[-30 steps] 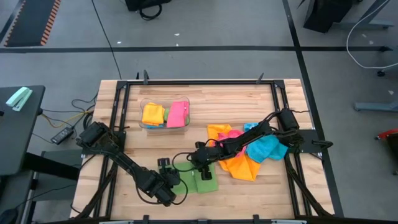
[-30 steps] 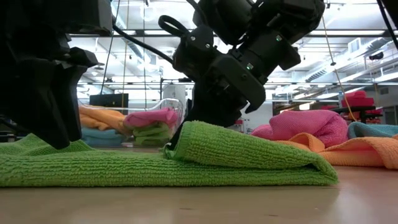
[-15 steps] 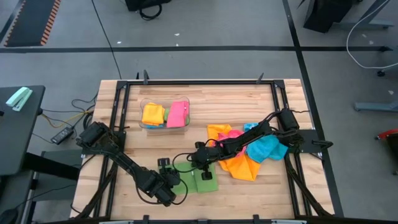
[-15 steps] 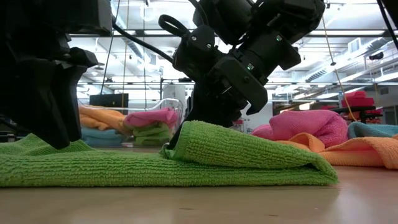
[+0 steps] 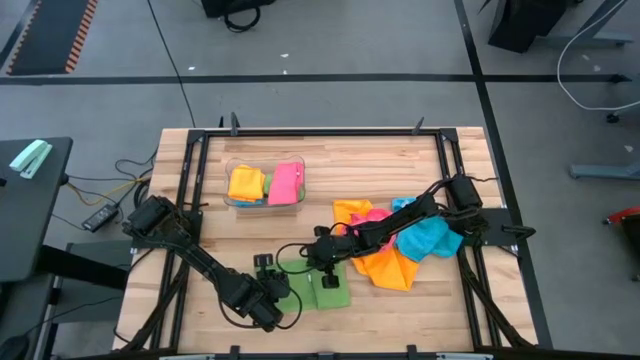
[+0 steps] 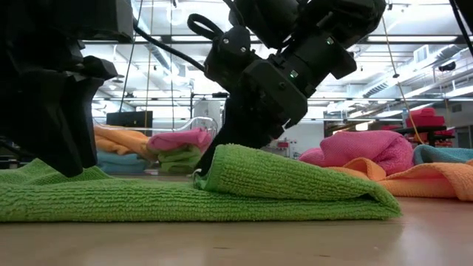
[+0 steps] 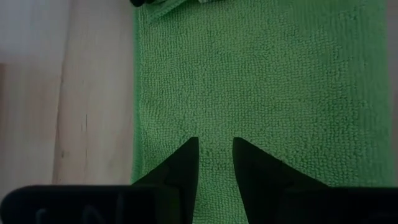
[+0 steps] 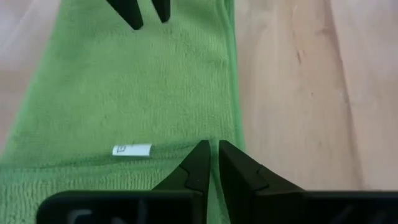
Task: Fold microfiber towels
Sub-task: Fold the green microfiber towel
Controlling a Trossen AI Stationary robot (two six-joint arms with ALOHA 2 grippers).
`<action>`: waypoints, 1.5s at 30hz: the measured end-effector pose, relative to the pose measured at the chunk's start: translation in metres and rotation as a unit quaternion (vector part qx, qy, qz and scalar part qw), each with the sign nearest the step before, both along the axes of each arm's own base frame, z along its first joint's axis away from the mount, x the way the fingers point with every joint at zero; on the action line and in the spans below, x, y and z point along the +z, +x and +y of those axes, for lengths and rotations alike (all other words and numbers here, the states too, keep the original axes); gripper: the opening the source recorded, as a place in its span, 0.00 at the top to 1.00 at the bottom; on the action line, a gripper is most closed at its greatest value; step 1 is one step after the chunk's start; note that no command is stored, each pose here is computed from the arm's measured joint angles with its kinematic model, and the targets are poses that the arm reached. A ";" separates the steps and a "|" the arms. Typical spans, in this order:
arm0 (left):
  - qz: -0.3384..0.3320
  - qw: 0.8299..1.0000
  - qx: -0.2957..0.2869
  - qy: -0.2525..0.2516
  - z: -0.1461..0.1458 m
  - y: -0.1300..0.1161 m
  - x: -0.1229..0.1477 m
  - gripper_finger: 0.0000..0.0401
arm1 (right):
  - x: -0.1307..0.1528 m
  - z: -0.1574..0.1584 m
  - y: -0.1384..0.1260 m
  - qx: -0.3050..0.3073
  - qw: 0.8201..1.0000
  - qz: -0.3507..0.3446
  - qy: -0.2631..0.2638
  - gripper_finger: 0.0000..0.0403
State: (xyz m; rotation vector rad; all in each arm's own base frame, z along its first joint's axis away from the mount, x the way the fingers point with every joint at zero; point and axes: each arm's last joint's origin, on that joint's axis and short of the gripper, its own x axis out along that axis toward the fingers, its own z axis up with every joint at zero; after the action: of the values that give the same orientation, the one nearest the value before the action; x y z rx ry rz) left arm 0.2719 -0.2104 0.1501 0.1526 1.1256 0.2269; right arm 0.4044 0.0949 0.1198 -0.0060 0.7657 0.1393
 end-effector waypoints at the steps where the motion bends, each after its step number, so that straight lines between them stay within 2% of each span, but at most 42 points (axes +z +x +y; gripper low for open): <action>1: 0.001 1.000 -0.004 0.002 0.000 0.000 0.000 0.73 | 0.001 0.000 0.000 -0.001 1.000 0.000 -0.002 0.90; 10: -0.002 1.000 -0.009 0.000 -0.001 0.001 0.000 0.73 | 0.003 -0.005 0.002 -0.012 1.000 -0.002 -0.011 0.90; 16: -0.003 1.000 -0.010 0.000 -0.001 0.001 0.000 0.73 | 0.007 -0.001 0.005 0.040 0.999 -0.019 0.023 0.88; 19: -0.003 1.000 -0.010 0.000 -0.001 0.001 0.000 0.73 | 0.007 -0.003 0.005 0.045 0.998 -0.018 0.035 0.82; 26: -0.004 1.000 -0.010 -0.001 -0.001 0.001 0.000 0.73 | 0.003 -0.005 0.006 0.046 0.999 -0.019 0.021 0.60; 30: -0.004 1.000 -0.010 -0.001 -0.001 0.001 0.000 0.73 | -0.004 -0.007 0.001 0.048 0.999 -0.008 0.016 0.55; 35: -0.004 1.000 -0.010 -0.001 -0.001 0.001 0.000 0.73 | -0.009 -0.008 -0.003 0.048 0.999 0.001 0.013 0.60; 45: -0.005 1.000 -0.009 -0.002 -0.001 0.001 0.000 0.73 | -0.015 -0.010 -0.008 0.033 0.999 0.004 -0.004 0.81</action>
State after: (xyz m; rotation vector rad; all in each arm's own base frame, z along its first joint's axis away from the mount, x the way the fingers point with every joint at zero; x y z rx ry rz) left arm 0.2732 -0.2116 0.1504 0.1577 1.1150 0.2093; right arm 0.3969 0.0849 0.1053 -0.0377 0.7740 0.1985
